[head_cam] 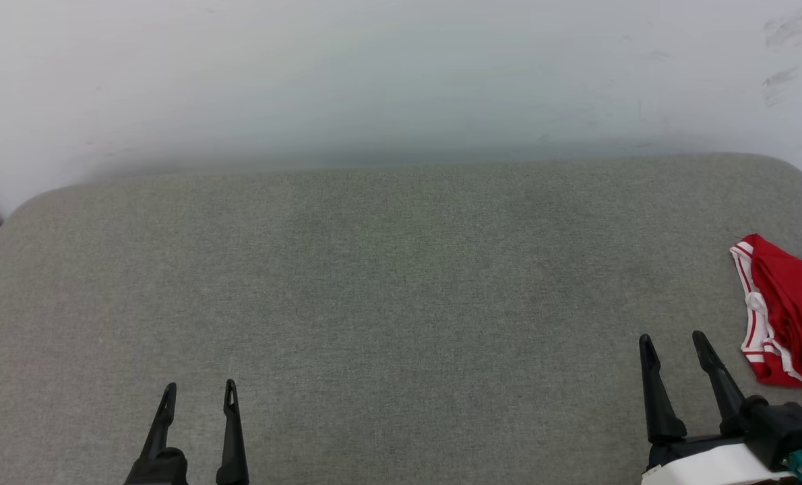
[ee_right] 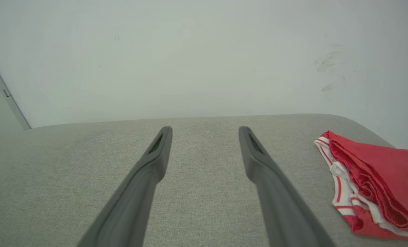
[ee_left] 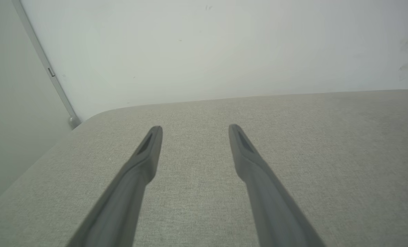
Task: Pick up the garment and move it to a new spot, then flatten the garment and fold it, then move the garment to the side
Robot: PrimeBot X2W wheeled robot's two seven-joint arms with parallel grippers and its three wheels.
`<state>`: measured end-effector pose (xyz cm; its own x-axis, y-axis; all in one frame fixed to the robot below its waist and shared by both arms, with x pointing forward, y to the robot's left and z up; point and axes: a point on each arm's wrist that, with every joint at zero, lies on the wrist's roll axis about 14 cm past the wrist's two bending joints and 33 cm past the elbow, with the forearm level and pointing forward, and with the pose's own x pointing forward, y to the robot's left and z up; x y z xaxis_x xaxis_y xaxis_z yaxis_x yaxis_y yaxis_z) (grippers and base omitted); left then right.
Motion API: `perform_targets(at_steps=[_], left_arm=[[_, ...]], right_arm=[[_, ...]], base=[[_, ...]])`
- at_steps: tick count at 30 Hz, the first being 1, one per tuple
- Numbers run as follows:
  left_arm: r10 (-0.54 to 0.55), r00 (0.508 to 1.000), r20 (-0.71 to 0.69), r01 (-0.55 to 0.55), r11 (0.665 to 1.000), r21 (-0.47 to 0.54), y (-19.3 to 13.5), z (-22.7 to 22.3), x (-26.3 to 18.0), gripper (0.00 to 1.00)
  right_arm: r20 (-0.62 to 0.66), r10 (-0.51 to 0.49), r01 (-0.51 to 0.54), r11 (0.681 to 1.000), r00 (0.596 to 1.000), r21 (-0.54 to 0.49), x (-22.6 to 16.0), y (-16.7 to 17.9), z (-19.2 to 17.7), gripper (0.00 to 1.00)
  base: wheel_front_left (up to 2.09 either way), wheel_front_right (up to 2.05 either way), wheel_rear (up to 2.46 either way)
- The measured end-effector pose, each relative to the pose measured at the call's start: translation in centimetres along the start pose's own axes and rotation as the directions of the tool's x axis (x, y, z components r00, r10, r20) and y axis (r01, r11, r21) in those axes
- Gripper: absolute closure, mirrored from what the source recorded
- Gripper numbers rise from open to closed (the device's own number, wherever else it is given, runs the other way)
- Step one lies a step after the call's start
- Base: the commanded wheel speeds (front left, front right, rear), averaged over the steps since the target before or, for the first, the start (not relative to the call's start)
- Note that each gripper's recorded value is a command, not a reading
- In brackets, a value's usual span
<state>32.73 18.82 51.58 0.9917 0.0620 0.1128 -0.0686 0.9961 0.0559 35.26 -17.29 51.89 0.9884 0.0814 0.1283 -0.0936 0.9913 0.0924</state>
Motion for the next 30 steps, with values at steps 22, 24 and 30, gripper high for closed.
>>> perform_targets(at_steps=[22,24,30], left_arm=[[0.022,0.989,-0.147,-0.069,0.944,-0.324,0.4,-3.2,0.1,1.0],[0.023,0.987,-0.156,-0.078,0.93,-0.359,0.5,-3.4,0.3,1.0],[0.019,0.984,-0.175,-0.098,0.885,-0.456,0.5,-3.6,0.7,1.0]], right_arm=[[-0.105,-0.076,0.104,0.951,0.992,0.292,-0.7,-1.2,-2.7,1.0],[-0.107,-0.082,0.112,0.94,0.991,0.322,-0.6,-1.4,-2.6,1.0],[-0.117,-0.098,0.138,0.9,0.988,0.413,-0.3,-1.7,-2.7,1.0]], base=[[0.0,0.0,0.0],[0.0,0.0,0.0],[0.0,0.0,0.0]])
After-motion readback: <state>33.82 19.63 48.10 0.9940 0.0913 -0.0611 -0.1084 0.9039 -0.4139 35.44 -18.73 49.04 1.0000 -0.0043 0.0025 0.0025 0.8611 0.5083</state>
